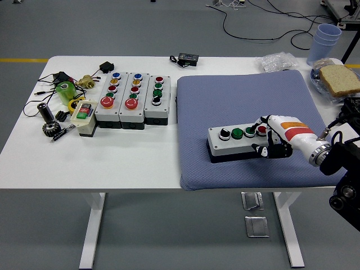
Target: Pick up the button,place it on the desk,press the button,press the button
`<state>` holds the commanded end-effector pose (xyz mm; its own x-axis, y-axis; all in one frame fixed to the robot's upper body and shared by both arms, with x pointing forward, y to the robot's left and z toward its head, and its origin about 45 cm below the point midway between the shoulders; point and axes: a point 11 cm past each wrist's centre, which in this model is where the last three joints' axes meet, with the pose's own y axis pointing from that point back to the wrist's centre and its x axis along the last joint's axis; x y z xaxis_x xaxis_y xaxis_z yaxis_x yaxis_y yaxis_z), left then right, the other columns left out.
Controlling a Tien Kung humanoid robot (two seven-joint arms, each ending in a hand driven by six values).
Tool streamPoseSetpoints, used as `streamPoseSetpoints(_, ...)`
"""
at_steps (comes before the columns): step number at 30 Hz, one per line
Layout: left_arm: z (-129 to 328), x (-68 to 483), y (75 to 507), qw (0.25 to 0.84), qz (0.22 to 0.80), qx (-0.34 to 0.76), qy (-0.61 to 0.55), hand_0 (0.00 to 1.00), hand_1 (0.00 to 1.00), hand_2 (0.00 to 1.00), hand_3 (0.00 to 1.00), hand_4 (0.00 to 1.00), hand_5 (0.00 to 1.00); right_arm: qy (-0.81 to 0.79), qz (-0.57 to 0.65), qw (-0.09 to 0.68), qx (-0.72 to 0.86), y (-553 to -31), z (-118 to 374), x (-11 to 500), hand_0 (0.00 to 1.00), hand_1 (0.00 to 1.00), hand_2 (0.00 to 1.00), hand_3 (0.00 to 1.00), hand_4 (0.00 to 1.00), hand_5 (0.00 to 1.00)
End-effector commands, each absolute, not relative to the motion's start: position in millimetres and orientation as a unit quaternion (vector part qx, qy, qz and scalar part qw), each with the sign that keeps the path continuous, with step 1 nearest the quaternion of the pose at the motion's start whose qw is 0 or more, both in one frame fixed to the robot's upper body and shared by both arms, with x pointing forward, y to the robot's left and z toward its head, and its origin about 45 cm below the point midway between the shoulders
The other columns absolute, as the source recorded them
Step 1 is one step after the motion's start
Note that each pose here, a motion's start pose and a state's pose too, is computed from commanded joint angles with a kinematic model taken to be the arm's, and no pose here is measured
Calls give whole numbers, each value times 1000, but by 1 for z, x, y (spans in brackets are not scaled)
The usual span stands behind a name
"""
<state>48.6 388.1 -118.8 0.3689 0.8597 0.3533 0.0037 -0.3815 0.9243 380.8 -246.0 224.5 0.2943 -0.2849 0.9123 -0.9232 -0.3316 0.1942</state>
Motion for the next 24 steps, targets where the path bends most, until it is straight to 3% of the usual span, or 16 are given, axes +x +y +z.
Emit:
streamPoseSetpoints(16,-118,56,389,460,472,684,312,644,643,654,567,312,860,-424,412,398,702,-247,224,385,175,2,184,653,720,207)
streamPoseSetpoints(23,-118,57,388,461,473,684,311,644,643,653,566,312,860,-486,407,329,700,-252,252,389,175,2,186,663,720,208)
streamPoseSetpoints(24,-118,57,388,461,473,684,311,645,643,653,566,312,859,-503,396,307,704,-254,257,389,278,84,309,779,731,266)
